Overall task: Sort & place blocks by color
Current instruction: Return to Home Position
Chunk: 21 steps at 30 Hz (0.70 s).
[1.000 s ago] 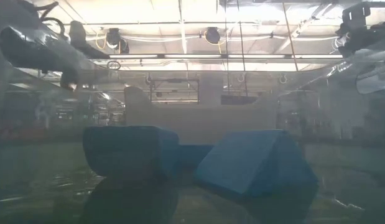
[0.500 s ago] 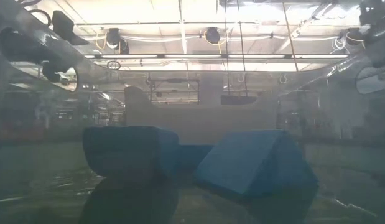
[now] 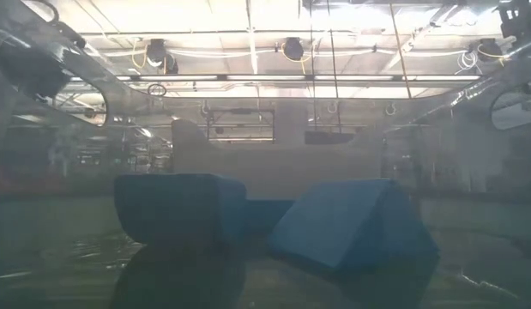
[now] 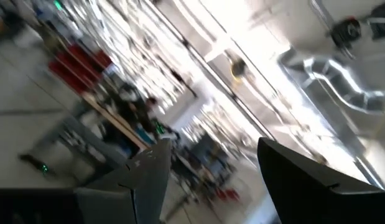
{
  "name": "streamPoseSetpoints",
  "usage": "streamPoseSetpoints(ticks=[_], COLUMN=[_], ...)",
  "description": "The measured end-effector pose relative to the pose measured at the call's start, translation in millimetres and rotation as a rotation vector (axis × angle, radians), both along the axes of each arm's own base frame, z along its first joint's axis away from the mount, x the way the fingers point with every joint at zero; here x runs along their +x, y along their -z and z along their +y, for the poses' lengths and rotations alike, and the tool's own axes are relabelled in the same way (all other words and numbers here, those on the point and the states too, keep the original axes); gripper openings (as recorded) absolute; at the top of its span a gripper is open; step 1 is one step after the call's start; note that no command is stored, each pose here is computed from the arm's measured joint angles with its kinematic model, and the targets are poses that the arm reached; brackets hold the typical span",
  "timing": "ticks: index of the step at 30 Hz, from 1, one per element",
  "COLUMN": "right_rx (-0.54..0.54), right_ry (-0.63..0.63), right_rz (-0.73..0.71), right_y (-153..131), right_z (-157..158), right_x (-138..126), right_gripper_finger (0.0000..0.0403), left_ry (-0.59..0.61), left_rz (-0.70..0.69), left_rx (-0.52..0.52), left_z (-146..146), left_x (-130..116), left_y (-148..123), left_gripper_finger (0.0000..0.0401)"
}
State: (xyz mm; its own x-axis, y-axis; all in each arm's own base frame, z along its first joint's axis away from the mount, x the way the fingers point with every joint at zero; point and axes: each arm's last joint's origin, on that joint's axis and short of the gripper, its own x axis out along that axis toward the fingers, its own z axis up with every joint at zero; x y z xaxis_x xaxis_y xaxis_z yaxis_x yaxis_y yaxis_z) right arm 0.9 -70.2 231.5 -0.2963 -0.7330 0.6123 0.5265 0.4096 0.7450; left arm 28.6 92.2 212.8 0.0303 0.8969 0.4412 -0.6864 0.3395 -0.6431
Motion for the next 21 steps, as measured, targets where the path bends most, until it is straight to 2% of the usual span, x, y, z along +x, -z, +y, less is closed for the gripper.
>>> streamPoseSetpoints(ticks=[8,21], right_rx=[0.000,0.000], right_ry=[0.000,0.000], right_rz=[0.000,0.000], right_y=[0.0,0.0], right_z=[-0.1,0.0], right_x=[0.0,0.0], right_gripper_finger=[0.0219,0.0219], left_ry=[-0.134,-0.150], left_rz=[-0.009,-0.006], left_rx=[0.027,0.022], left_z=[0.2,0.8], left_x=[-13.4,-14.7], left_y=[-2.1,-1.8], left_gripper_finger=[0.0239,0.0239])
